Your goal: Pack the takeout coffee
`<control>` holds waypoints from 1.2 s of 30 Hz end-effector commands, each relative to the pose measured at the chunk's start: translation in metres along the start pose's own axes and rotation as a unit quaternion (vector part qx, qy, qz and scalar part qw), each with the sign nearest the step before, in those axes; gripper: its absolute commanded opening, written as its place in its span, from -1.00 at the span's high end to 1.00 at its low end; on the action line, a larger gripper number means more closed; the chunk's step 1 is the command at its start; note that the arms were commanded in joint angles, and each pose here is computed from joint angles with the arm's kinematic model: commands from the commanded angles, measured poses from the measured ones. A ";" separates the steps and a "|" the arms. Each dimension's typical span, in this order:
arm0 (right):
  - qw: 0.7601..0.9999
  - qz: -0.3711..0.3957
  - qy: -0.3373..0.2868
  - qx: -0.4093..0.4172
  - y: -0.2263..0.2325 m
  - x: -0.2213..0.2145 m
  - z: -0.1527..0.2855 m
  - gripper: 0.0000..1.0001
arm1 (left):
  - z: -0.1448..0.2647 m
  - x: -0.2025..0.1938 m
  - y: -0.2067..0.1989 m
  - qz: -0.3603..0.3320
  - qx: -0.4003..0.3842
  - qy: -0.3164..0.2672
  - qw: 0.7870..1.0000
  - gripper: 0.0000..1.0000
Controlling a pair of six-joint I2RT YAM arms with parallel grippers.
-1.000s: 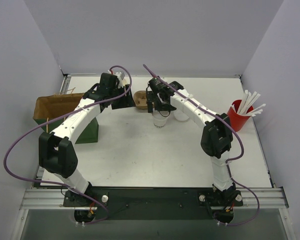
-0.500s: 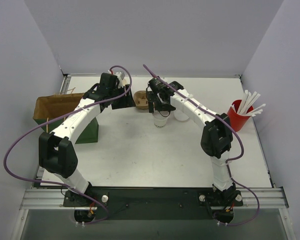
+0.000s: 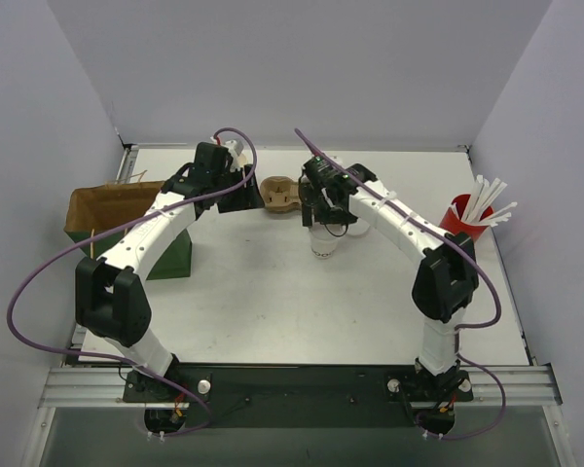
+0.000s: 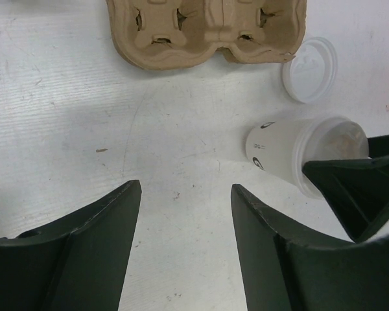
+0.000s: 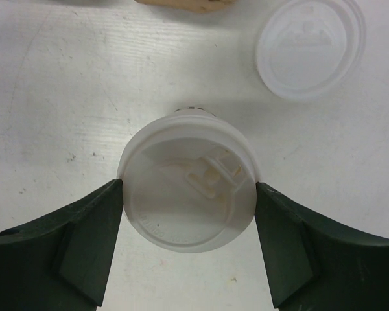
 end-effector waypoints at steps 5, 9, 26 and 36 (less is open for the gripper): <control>0.996 -0.078 -0.015 -0.044 -0.070 -0.037 0.046 -0.18 | 0.015 0.008 -0.013 -0.006 -0.047 -0.039 0.998 -0.36; 0.990 -0.123 -0.013 -0.071 -0.108 -0.067 0.053 -0.18 | 0.013 0.007 -0.015 -0.009 -0.058 -0.036 0.998 -0.36; 0.938 -0.310 0.023 -0.152 -0.229 -0.170 0.053 -0.16 | 0.007 0.005 -0.024 -0.012 -0.081 -0.029 0.996 -0.36; 0.936 -0.317 0.026 -0.148 -0.227 -0.169 0.053 -0.68 | 0.007 0.004 -0.023 -0.012 -0.079 -0.031 0.996 -0.36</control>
Point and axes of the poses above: each gripper's point midway between its finger pads, its own z axis back along the fingers, its own y axis along the line the jaws close on, x = y × z, the point moved 8 cm from there along z, back along the fingers, and after that the axes turned 2 degrees about z, right-handed, at the moved point
